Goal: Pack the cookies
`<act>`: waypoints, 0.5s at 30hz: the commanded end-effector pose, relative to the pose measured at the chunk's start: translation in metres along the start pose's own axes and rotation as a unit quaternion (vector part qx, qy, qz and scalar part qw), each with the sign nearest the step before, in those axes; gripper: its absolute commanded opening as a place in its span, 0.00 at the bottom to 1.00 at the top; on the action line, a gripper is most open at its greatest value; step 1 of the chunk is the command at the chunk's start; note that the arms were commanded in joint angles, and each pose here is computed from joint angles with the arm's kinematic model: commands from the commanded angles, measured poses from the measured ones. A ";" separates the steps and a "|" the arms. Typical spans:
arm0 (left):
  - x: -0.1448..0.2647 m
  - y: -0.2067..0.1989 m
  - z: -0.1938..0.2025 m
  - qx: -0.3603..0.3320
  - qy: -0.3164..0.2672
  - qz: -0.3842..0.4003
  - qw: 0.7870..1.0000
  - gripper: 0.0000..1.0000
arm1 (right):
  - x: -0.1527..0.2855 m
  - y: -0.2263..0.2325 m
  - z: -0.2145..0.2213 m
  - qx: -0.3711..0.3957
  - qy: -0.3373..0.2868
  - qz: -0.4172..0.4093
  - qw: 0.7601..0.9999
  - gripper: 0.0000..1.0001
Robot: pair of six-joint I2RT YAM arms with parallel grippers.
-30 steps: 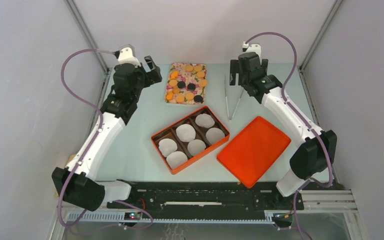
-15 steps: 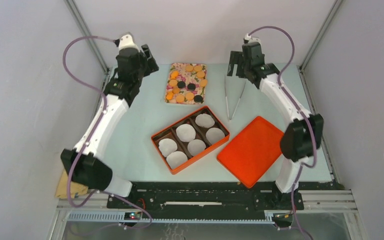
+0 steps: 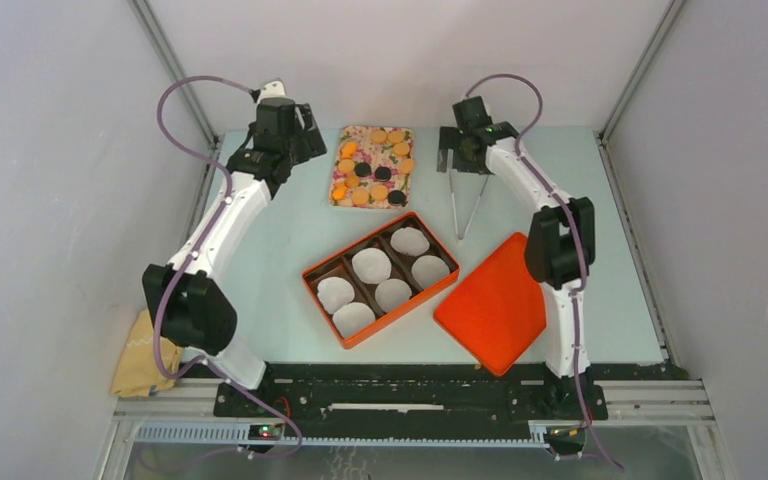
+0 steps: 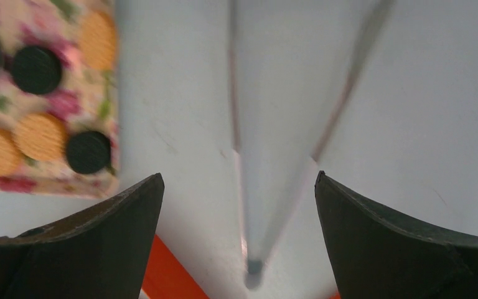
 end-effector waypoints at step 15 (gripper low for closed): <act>-0.086 -0.049 0.049 0.058 0.110 0.065 0.990 0.70 | 0.006 0.034 -0.001 0.032 -0.011 0.012 0.999 0.99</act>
Point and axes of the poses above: each gripper's point midway between its finger pads, its own x axis back along the fingers, its own y axis along the line the jaws close on, z = x × y, the point moved 3 cm from there along x, back along the fingers, and after that the axes turned 8 degrees about -x, right-handed, at the moved point
